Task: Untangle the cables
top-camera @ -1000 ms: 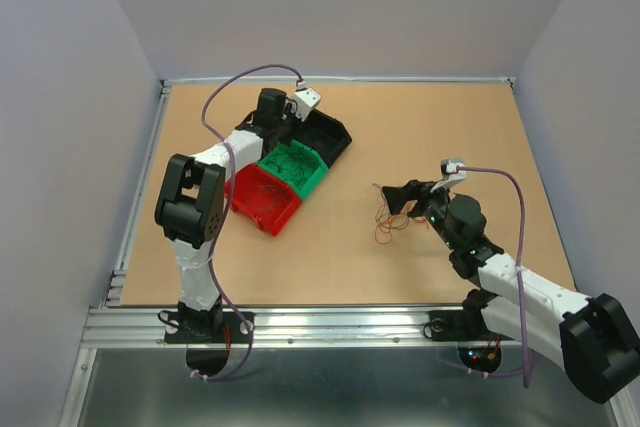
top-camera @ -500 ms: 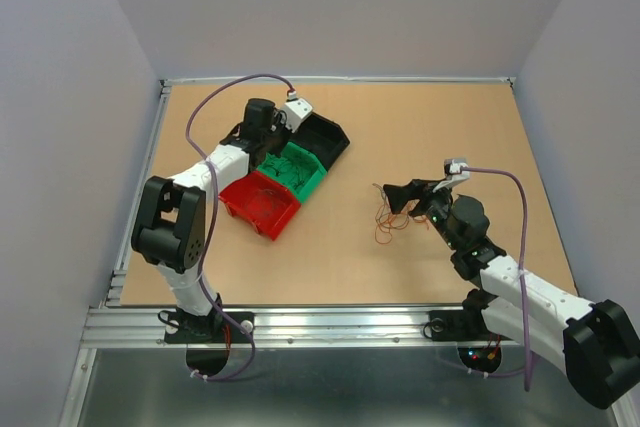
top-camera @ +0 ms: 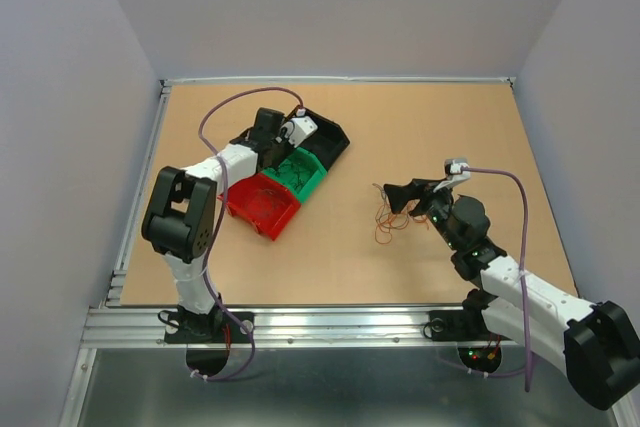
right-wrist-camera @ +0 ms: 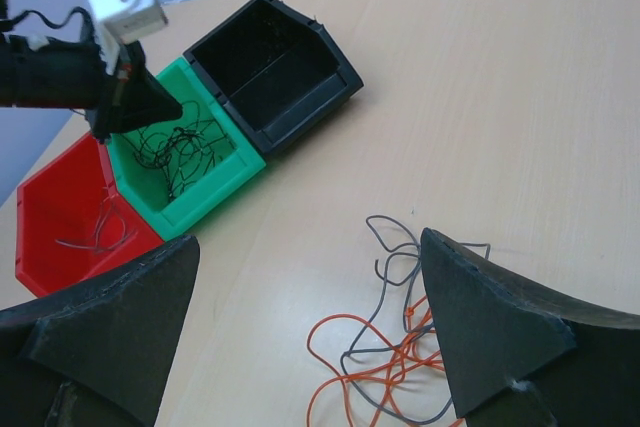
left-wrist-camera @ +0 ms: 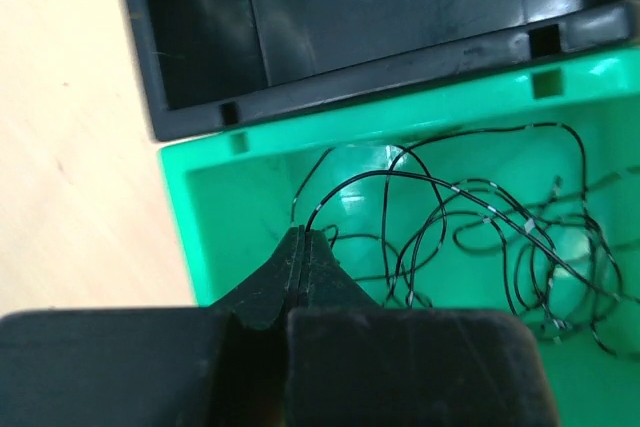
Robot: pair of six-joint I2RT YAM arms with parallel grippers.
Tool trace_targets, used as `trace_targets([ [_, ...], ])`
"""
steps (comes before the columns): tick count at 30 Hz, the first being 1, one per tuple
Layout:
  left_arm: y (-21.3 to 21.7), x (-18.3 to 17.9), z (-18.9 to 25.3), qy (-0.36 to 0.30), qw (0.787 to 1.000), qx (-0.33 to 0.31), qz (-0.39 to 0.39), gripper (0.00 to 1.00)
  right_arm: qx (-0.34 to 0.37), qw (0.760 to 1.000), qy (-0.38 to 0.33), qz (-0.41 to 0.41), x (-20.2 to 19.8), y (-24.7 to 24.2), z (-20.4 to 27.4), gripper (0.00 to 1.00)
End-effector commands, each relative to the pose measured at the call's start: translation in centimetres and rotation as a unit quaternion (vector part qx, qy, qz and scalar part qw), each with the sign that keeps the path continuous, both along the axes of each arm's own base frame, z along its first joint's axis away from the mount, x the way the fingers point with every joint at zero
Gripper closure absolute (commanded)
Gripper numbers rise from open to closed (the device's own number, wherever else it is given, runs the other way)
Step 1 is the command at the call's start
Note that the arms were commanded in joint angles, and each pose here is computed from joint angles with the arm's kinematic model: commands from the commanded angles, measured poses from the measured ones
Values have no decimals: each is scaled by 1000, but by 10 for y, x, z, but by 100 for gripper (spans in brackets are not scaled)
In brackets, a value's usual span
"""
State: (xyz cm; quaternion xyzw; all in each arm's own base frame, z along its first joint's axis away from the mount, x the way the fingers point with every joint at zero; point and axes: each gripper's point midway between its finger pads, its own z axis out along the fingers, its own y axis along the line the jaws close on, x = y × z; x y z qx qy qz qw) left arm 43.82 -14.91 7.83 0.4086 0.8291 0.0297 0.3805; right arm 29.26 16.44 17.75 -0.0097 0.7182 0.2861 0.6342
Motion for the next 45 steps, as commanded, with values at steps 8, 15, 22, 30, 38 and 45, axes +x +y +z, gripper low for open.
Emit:
trace_targets([
  [8, -5, 15, -6, -43, 998, 46, 32, 76, -8, 1000, -12, 13, 13, 9, 14, 3],
  [15, -9, 7, 34, -95, 995, -2, 24, 56, -26, 1000, 11, 9, 11, 6, 7, 3],
  [22, -4, 0, 74, -161, 986, -29, 27, 40, -67, 989, 98, -89, 6, -35, -24, 17],
  [30, -18, -34, 109, -209, 974, -82, -33, 1, -74, 991, 101, -39, 1, -18, -23, 30],
  [38, -118, -113, 103, -183, 958, -116, -190, 1, -44, 993, 61, -88, 0, -36, -1, 20],
  [45, -195, -153, 87, -84, 947, -176, -256, 3, 14, 984, 15, -177, -7, -72, 23, 19],
])
